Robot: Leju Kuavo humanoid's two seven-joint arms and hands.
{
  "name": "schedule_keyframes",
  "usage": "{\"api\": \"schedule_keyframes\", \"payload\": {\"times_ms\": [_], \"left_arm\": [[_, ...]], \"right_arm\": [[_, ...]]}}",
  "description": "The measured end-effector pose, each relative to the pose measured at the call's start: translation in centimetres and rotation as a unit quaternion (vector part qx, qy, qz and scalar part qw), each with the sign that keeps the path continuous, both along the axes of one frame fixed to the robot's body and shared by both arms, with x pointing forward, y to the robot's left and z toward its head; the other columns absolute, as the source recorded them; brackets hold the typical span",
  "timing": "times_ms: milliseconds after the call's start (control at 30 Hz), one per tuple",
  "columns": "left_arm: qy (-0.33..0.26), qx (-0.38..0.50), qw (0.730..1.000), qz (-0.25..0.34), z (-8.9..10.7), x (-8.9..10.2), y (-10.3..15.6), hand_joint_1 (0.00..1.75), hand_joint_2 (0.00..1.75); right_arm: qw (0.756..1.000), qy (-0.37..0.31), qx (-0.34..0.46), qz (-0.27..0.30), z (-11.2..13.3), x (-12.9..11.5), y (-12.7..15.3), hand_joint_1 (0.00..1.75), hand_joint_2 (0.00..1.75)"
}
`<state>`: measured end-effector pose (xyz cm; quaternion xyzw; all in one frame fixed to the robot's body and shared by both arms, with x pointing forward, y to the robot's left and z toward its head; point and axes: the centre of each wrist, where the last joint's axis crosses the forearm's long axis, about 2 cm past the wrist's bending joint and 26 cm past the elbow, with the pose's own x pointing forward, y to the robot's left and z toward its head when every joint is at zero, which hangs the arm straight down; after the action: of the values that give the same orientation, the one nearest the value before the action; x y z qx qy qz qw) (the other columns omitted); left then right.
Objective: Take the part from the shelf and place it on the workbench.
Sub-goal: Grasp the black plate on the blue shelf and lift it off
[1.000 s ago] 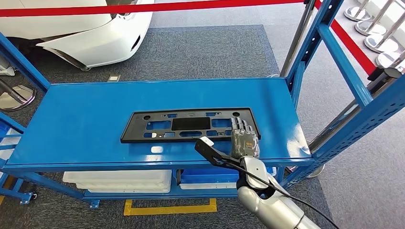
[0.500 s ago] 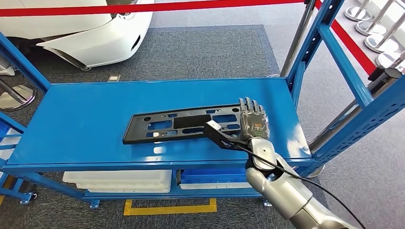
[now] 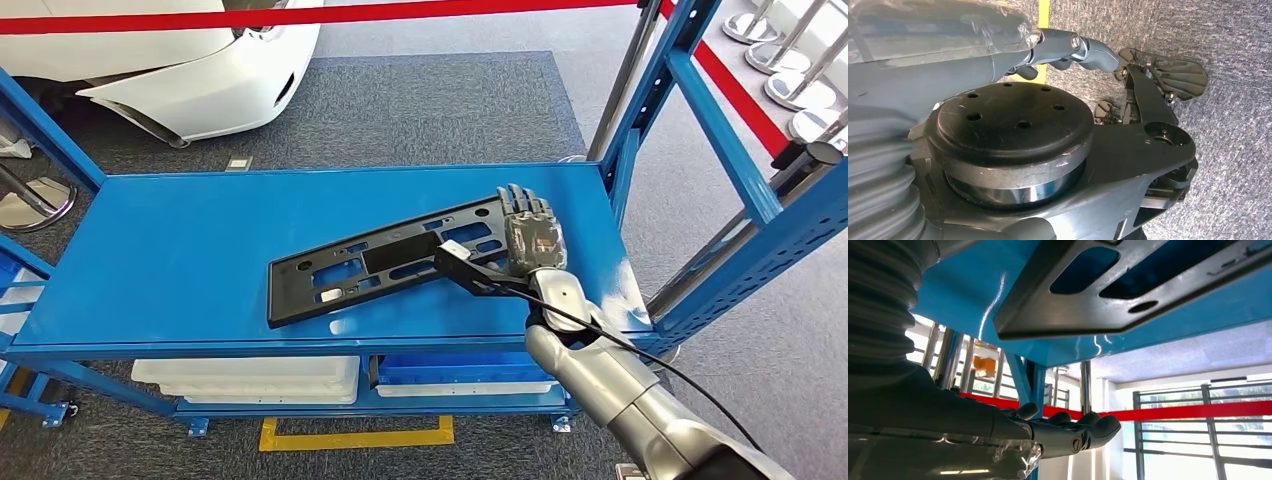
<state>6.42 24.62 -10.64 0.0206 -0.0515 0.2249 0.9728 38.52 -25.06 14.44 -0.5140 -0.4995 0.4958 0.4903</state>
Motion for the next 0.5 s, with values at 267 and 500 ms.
{"api": "schedule_keyframes", "payload": {"times_ms": [267, 500], "left_arm": [[0.0, 0.0, 1.0, 0.001, 0.0, 0.0, 0.0, 0.0, 1.75], [0.001, 0.0, 1.0, 0.004, 0.0, 0.0, 0.0, 0.0, 1.75]], "right_arm": [[0.999, 0.044, 0.032, 0.002, -1.3, 0.1, 0.0, 0.0, 1.75], [0.995, 0.078, 0.064, 0.008, -2.5, -0.1, 0.9, 0.0, 1.75]]}}
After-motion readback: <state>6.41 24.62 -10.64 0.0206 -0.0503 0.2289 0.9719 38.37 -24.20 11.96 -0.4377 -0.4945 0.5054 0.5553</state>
